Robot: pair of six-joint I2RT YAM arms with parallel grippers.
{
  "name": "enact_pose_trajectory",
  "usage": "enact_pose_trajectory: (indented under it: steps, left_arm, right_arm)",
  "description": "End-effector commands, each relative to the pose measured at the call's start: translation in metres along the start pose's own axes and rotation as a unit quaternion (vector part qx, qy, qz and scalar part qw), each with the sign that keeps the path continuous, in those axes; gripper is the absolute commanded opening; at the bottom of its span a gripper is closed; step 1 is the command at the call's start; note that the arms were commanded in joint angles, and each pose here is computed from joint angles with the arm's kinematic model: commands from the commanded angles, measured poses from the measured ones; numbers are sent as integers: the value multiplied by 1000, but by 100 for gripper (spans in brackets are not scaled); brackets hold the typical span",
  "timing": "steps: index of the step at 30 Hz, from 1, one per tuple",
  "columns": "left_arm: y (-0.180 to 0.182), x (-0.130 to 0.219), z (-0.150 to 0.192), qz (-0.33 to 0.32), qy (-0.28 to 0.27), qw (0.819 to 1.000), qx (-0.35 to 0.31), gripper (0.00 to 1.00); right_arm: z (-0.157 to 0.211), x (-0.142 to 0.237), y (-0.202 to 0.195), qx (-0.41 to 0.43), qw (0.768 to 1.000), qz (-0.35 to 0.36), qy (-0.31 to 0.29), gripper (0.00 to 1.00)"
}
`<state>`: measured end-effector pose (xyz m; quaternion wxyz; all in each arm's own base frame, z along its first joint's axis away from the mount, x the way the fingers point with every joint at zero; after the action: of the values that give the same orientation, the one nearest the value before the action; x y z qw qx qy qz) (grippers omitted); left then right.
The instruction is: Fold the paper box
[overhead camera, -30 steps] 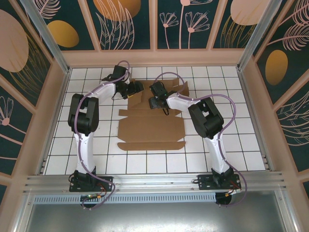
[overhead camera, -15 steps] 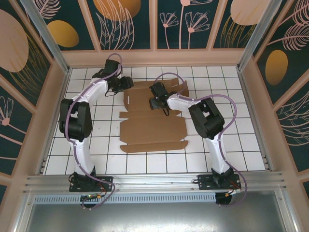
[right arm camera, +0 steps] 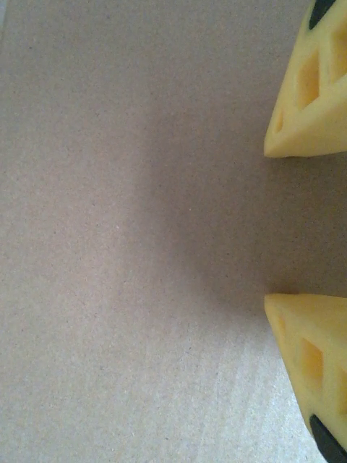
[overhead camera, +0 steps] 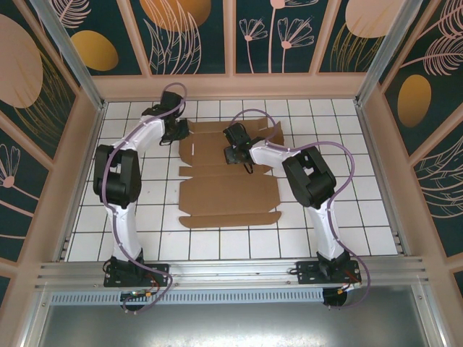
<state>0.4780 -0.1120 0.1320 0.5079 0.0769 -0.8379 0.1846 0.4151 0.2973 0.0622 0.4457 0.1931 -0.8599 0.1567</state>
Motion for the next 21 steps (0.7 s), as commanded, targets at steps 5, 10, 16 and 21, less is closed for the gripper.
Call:
enact_pose_trajectory:
  steps: [5,10,16,21]
  left_arm:
    - [-10,-24,19,-129,-10,990,-55,0]
    - [-34,-58,47,-165,11,984,-63,0]
    - [-51,-54,42,-186,-18,980,-60,9]
    - [-37,0,-1,-130,-65,989,-4,33]
  right_arm:
    - [98,-24,3,42,980,-6,194,49]
    - [96,-26,3,36,981,-5,193,48]
    - [92,-26,3,33,981,-2,192,47]
    - [91,-23,0,31,982,-2,187,47]
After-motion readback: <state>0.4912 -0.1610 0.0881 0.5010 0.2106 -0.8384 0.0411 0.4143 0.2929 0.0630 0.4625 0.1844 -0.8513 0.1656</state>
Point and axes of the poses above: each hand's point on the last joint's axis, 136 mm out from that joint toward the fingers, its own x axis back along the fingers, its own y axis along the line the jaws close on, z = x × y, the point moved 5 cm from there along x, back along the fingers, and after that the axes turned 11 degrees about x, right-handed, at the moved point
